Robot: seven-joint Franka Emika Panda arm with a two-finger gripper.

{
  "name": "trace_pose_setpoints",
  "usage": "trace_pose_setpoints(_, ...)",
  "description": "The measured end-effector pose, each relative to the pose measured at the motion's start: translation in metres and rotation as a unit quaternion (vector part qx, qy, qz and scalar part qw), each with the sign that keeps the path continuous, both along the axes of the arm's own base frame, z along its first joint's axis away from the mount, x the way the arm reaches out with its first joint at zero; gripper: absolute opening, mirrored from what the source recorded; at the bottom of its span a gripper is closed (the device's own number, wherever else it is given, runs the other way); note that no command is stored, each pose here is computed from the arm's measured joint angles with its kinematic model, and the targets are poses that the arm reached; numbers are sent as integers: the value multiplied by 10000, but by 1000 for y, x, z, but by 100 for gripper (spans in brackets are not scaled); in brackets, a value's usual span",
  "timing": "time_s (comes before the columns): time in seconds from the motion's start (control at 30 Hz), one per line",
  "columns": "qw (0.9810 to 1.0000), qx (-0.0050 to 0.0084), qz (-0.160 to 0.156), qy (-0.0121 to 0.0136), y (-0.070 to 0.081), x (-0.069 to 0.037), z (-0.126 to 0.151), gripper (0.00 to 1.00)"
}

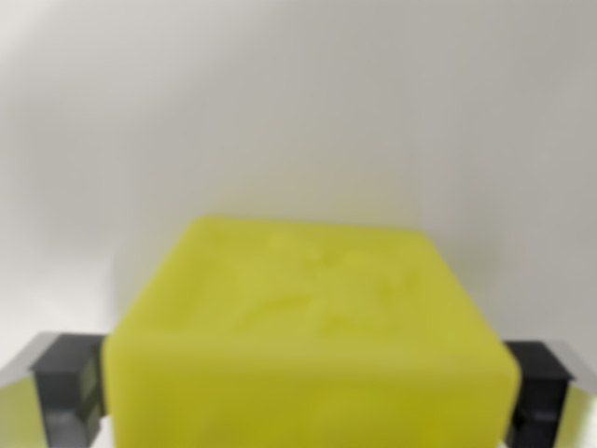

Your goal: Pick yellow cube

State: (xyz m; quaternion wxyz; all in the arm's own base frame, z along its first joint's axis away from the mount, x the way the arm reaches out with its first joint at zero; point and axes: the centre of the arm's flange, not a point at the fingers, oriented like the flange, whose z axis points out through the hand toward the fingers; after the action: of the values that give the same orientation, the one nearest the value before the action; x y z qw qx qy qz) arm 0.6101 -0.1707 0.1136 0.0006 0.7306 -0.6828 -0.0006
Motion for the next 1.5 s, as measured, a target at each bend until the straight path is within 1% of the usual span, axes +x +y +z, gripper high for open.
trace_pose_setpoints(0.17, 10000, 0, 0, 0, 0, 0, 0, 100)
trace_pose_setpoints(0.2, 10000, 0, 0, 0, 0, 0, 0, 0)
trace_pose_setpoints(0.37, 10000, 2, -3, 0, 0, 0, 4, 0)
trace_pose_setpoints(0.47, 10000, 3, -6, -6, 0, 0, 11, 0)
trace_pose_setpoints(0.53, 10000, 4, -6, -3, 0, 0, 16, 0)
trace_pose_setpoints(0.77, 10000, 4, -6, -6, 0, 0, 34, 0)
trace_pose_setpoints(0.87, 10000, 5, -7, -2, 0, 0, 41, 0)
trace_pose_setpoints(1.5, 10000, 4, -6, -4, 0, 0, 89, 0)
